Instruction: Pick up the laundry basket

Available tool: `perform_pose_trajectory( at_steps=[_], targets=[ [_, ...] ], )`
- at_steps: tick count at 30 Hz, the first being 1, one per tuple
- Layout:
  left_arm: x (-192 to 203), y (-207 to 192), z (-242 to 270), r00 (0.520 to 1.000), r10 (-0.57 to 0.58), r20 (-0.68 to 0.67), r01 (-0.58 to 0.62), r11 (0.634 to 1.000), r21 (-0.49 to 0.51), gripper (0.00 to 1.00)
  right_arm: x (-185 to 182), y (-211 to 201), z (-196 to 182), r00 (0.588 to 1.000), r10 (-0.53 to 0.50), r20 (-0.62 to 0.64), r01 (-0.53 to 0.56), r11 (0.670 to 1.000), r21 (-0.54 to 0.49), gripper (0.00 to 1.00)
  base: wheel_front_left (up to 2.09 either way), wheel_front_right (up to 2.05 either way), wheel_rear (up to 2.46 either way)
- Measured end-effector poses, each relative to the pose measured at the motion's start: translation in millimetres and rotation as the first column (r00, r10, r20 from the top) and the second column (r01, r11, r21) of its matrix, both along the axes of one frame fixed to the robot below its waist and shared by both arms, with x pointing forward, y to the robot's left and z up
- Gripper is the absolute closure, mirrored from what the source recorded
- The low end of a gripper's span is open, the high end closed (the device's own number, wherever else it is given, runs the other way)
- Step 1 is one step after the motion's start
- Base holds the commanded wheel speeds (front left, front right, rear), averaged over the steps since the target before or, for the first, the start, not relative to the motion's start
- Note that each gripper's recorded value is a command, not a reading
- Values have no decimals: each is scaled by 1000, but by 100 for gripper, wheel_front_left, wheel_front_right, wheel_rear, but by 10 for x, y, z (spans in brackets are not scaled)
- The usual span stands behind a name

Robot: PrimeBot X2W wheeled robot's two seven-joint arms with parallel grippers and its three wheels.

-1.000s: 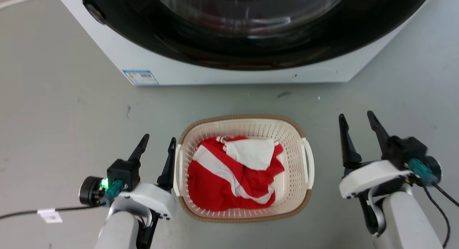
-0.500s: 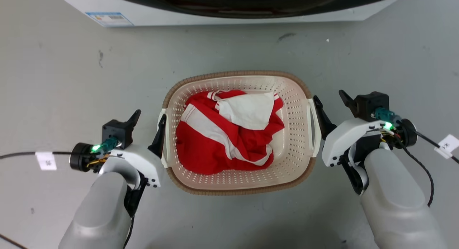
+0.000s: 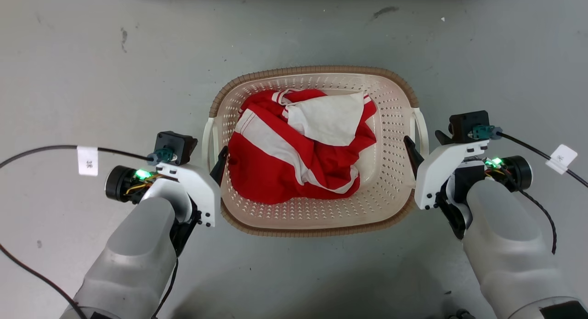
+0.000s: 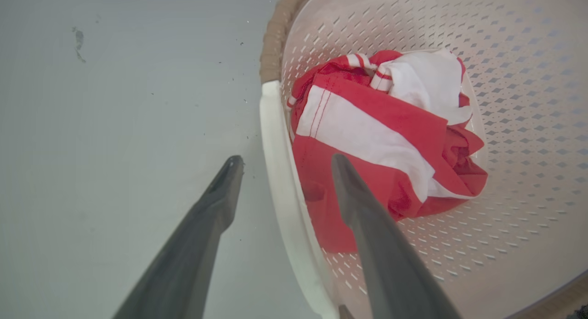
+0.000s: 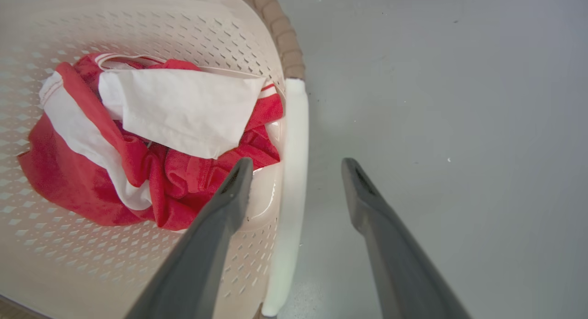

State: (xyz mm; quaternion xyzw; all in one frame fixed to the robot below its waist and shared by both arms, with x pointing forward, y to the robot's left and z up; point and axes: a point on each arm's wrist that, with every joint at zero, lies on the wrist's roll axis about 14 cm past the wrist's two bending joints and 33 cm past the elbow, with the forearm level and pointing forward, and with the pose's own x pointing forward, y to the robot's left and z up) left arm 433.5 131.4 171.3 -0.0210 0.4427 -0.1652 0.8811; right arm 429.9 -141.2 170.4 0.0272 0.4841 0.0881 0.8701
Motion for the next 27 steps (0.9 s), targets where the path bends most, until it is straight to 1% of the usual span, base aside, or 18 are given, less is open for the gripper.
perform_pose_trajectory(
  at_steps=[7,14,27],
  targets=[
    [-83,-31,-157,993,-29,-110,30,1000,1,0,-24,39,-174,996,36,-83,-37,999,-13,0,0,0,0],
    [-108,-3,-264,983,-51,-178,54,998,13,0,-38,128,-314,984,75,-160,-78,997,-8,0,0,0,0],
    [-142,-13,-377,970,-87,-228,92,996,10,0,-102,185,-483,971,84,-225,-85,996,3,0,0,0,0]
  ],
)
